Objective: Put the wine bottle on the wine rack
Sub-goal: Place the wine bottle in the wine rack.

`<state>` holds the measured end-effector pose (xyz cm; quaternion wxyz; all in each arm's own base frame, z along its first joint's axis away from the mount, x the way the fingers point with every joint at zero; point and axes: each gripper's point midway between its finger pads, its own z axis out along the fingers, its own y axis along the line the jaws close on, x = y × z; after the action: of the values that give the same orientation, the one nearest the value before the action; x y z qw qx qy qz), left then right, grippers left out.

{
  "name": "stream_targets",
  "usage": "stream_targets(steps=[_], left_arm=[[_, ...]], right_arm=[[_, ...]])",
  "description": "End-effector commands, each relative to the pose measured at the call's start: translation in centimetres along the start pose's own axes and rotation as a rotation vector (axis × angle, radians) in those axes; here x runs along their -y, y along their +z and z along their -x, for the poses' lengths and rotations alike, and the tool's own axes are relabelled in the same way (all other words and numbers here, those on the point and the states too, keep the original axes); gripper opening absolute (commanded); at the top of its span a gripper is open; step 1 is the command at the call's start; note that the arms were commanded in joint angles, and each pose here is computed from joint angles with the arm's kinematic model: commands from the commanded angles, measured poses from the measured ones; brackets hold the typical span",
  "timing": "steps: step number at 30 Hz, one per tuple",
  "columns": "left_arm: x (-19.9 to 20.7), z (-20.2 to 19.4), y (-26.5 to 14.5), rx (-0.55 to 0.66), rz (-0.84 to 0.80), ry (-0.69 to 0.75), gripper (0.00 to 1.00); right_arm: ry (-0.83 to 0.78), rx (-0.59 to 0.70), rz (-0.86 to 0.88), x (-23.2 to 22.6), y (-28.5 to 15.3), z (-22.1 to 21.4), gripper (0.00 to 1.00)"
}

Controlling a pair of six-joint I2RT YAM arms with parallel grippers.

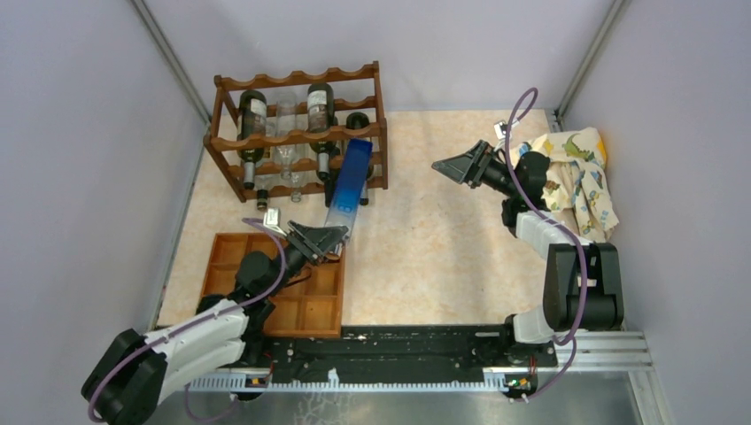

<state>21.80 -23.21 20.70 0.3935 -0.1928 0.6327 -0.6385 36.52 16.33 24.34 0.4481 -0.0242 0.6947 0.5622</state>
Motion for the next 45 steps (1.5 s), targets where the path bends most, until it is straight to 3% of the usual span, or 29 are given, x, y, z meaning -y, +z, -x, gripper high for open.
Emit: stream_targets(steps=[1,5,18,28,36,45], left_arm=[[11.7,4.4,-1.4,0.169,-0.378,0.049,0.0],[11.6,5.2,-1.4,0.198,-0.366,0.046,0.0],[12.6,4.4,2.9,0.113,-0.468,0.038,0.0],[11.6,6.2,6.0,0.225,-0.443,0.169,0.0],[9.7,7.6,8.4,0.318,-0.45,0.165,0.0],[8.1,8.4,12.0,0.34,-0.389,0.192,0.0]], right_arm=[[-0.082,0.027,0.035,-1.2,-0.2,1.1,0.98],[-0.079,0.029,0.033,-1.1,-0.1,1.2,0.98],[-0.09,0.024,0.037,-1.2,-0.1,1.2,0.98],[-0.099,0.048,0.018,-0.4,-0.5,2.2,0.98],[-0.11,0.054,0.024,-0.4,-0.4,2.6,0.98],[-0.12,0.056,0.028,-0.4,-0.5,2.8,0.98]])
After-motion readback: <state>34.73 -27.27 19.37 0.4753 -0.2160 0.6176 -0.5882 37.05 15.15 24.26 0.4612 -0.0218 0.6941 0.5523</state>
